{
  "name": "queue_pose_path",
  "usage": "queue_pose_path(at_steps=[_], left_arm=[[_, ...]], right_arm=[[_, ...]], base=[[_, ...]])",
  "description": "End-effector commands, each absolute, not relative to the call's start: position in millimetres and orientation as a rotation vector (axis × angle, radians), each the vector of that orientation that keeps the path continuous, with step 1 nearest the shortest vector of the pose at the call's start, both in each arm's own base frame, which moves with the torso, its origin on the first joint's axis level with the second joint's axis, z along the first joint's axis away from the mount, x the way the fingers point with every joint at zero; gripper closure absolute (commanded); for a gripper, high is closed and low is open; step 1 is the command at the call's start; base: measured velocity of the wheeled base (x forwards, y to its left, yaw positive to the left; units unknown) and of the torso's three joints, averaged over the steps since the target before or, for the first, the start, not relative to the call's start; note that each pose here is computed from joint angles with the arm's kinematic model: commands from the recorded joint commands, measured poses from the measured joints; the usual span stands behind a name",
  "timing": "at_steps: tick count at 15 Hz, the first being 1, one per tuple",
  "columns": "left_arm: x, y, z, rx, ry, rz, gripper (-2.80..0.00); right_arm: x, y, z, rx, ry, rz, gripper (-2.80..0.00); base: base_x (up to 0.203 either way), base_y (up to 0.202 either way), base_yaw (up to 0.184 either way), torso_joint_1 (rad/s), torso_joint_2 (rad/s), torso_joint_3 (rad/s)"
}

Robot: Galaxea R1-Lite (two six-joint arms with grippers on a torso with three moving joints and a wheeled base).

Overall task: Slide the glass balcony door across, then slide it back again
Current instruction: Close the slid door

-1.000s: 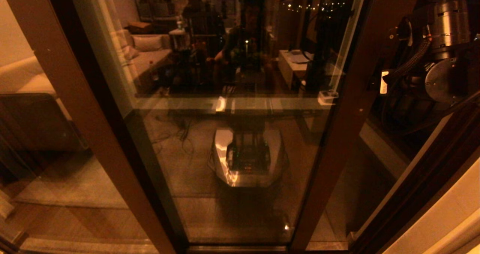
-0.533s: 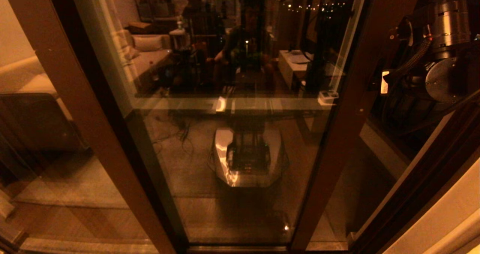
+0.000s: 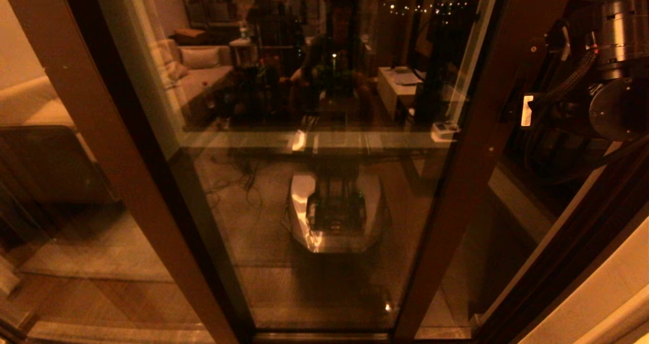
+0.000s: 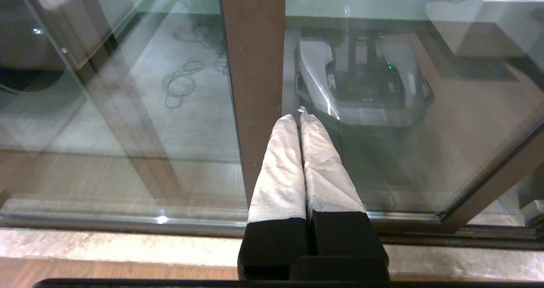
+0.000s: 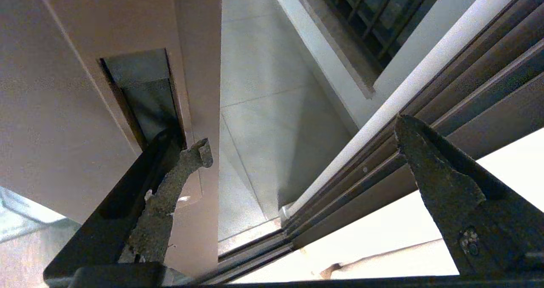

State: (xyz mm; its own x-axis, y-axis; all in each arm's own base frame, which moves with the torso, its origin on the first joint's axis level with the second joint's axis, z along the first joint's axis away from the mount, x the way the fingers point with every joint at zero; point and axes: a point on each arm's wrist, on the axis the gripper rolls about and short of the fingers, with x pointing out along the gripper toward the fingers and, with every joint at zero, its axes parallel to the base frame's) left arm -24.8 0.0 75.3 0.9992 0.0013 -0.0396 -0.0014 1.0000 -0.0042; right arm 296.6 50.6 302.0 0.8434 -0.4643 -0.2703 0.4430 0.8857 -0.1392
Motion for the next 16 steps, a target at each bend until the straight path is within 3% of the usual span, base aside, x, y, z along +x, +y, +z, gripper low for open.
queue_pose_path(at_steps=[1,16], left_arm=[[-24.8,0.0,75.2,-0.005,0.040,0.002,0.00],[-24.8,0.0,75.2,-0.005,0.040,0.002,0.00]], right_arm=[[295.9,50.7,299.8,-0.078,0.313,-0.481,-2.80],[305.8,41.5,290.5,-0.079,0.330,-0.514,-2.80]], base=[[0.000,0.000,0.000,0.000,0.00,0.000],[0.000,0.000,0.000,0.000,0.00,0.000]])
